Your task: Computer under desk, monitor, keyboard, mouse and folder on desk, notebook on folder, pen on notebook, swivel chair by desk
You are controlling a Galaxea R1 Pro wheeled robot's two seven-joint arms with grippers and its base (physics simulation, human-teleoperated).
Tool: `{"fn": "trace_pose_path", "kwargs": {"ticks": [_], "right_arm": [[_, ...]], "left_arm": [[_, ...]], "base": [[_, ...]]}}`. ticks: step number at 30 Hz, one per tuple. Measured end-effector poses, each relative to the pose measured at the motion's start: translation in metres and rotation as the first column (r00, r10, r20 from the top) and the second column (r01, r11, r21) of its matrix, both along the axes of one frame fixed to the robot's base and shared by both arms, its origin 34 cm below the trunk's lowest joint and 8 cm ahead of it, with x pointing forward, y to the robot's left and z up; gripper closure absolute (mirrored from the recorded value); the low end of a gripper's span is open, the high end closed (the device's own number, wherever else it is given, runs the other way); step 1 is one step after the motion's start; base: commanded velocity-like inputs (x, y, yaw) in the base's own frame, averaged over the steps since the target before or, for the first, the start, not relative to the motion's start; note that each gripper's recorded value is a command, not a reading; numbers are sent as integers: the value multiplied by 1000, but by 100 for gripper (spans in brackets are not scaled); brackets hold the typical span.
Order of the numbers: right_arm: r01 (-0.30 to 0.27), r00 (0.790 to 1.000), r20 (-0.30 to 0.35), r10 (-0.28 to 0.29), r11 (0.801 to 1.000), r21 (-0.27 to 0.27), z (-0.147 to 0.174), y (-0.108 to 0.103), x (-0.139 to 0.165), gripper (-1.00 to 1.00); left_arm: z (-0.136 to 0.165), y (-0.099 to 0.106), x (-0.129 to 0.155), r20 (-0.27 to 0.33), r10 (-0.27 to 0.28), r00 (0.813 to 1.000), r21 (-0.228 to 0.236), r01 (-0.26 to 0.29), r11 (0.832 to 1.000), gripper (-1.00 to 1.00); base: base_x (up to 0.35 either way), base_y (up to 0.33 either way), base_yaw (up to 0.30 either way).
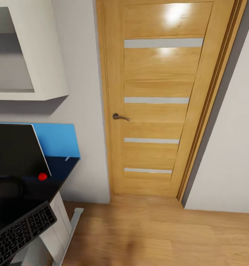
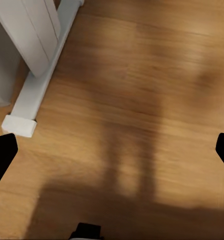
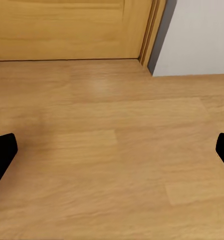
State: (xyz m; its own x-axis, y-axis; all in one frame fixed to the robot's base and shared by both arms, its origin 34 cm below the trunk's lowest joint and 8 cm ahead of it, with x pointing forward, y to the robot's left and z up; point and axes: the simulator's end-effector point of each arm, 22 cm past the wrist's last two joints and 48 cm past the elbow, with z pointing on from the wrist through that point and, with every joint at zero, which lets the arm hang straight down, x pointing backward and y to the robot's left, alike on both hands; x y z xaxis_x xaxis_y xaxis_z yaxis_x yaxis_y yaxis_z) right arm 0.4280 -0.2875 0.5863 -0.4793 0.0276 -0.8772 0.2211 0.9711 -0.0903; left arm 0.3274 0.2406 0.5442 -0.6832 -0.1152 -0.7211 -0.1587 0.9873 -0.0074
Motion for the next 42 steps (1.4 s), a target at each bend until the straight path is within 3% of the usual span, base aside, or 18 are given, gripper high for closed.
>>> {"fn": "trace_pose_path", "kwargs": {"ticks": [6, 22, 42], "right_arm": [[-1, 999, 47, 1, 1000, 0, 9, 0, 4, -100], [-2, 998, 56, 2, 1000, 0, 11, 1, 5, -100], [-2, 998, 56, 2, 1000, 0, 10, 1, 5, -100]], "left_arm": [[0, 0, 0, -1, 0, 1000, 0, 0, 1000, -100], [0, 0, 0, 0, 0, 1000, 0, 0, 1000, -100], [0, 0, 0, 0, 0, 1000, 0, 0, 1000, -100]], "base": [[0, -299, 287], [0, -290, 287], [0, -28, 287]]}}
